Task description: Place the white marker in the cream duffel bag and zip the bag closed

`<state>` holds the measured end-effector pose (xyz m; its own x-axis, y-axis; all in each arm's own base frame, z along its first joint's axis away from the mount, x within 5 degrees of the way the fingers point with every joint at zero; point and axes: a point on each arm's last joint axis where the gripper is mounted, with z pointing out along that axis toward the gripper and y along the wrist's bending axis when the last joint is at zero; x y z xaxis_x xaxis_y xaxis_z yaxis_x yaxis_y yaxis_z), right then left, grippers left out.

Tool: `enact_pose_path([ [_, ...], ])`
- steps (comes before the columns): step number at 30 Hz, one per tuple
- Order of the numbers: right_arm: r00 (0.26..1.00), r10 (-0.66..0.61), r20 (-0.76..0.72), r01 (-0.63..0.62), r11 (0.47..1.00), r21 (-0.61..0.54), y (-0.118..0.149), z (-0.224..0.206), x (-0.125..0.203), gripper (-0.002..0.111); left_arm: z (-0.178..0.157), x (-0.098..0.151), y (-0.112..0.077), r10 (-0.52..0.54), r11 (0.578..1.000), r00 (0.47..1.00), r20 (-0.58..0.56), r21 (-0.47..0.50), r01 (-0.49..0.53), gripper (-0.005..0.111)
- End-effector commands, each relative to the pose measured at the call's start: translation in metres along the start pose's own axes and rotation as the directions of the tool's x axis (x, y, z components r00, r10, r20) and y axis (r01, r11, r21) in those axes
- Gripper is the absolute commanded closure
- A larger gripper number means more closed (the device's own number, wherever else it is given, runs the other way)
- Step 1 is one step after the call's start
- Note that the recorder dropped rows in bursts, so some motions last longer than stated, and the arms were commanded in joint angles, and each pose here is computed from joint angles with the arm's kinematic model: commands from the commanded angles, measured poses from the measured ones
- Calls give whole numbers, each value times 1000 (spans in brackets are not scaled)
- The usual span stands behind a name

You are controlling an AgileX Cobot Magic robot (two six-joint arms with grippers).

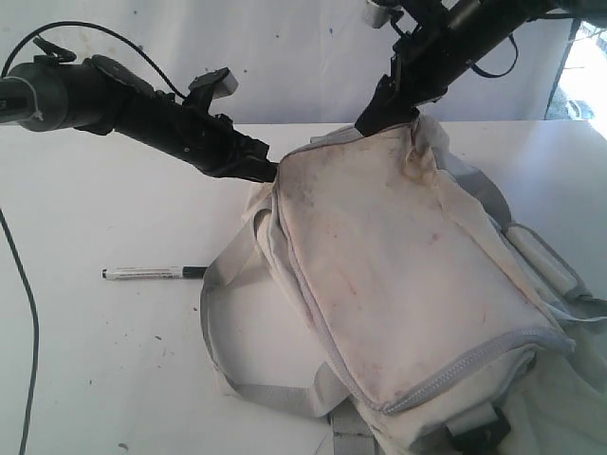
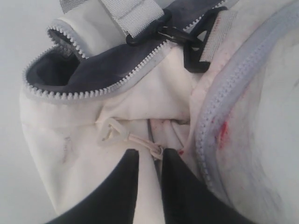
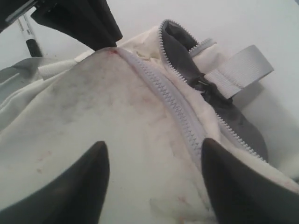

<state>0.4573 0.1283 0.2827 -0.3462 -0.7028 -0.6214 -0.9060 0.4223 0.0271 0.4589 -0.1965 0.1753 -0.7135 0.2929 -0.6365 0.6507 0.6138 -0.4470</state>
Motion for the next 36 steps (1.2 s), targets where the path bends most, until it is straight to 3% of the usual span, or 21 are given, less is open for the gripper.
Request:
enact_pose_path([
  [1, 986, 166, 5, -166, 986, 4, 2, -5, -2, 47, -5, -5, -4, 50, 999, 999, 12, -4, -50, 85],
  [5, 952, 305, -10, -302, 948, 96, -1, -19, -2, 47, -17, -13, -12, 104, 994, 994, 24, -19, -104, 67],
  [9, 879, 474, -52, -453, 863, 222, -11, -27, 11, 47, -31, -20, -25, 134, 991, 991, 28, 3, -134, 50],
  [15, 751, 660, -19, -629, 724, 284, -27, -42, 33, 51, -38, -21, -38, 173, 983, 985, 3, 59, -173, 48],
  [19, 714, 700, 11, -676, 685, 272, -35, -50, 43, 60, -31, -20, -51, 197, 977, 980, -15, 85, -195, 48],
  [25, 706, 708, 19, -690, 681, 243, -44, -50, 54, 61, -13, -20, -76, 250, 964, 968, -11, 100, -248, 48],
  [28, 765, 644, -23, -621, 746, 243, -49, -43, 61, 61, -9, -20, -83, 255, 961, 967, -6, 108, -253, 45],
  [32, 847, 524, -88, -499, 841, 211, -55, -26, 70, 61, -5, -23, -94, 209, 966, 977, 35, 147, -211, 32],
  [36, 841, 534, -88, -514, 839, 179, -56, -16, 73, 61, 1, -28, -105, 174, 971, 981, 89, 150, -186, 26],
])
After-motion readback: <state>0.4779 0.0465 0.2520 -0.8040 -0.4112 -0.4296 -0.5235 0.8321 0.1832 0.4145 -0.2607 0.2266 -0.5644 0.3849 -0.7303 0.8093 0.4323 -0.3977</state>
